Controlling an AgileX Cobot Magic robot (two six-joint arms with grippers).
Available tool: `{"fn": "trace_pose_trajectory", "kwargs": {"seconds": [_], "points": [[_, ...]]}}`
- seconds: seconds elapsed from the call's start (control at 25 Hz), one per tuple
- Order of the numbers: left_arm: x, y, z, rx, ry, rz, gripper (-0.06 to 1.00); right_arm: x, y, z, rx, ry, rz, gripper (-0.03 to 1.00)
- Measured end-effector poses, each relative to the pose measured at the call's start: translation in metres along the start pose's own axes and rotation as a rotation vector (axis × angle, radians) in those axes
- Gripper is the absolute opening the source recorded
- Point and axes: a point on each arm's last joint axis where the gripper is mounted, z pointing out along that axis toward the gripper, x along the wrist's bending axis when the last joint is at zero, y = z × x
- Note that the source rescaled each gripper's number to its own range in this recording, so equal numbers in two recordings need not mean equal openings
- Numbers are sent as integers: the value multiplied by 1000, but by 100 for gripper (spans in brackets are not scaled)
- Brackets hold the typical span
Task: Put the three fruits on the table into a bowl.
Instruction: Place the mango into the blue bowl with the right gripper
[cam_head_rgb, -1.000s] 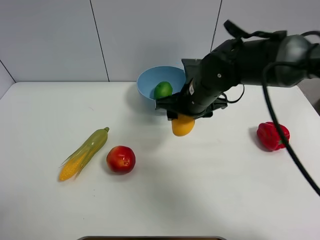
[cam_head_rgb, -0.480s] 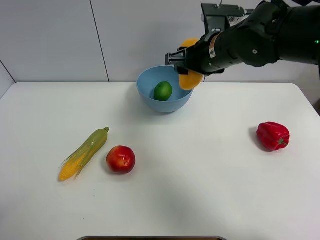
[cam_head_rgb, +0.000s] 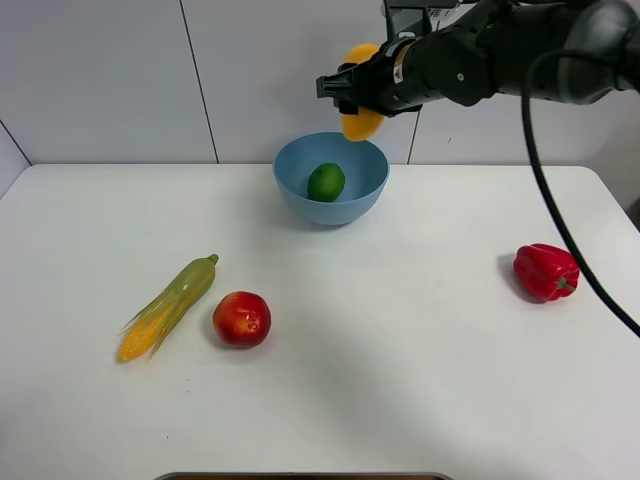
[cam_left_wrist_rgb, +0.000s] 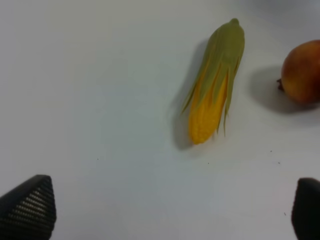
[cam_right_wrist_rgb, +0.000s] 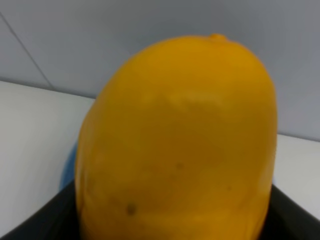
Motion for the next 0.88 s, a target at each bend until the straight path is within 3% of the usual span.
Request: {"fn": "trace_pose_trajectory", "kwargs": {"seconds": [0.44,0.88], "points": [[0,0,0,0,0,0,100,5,-23,76,60,33,-38,0],[0,0,0,0,0,0,100,-6,-61,114,133,15,-34,0]]}}
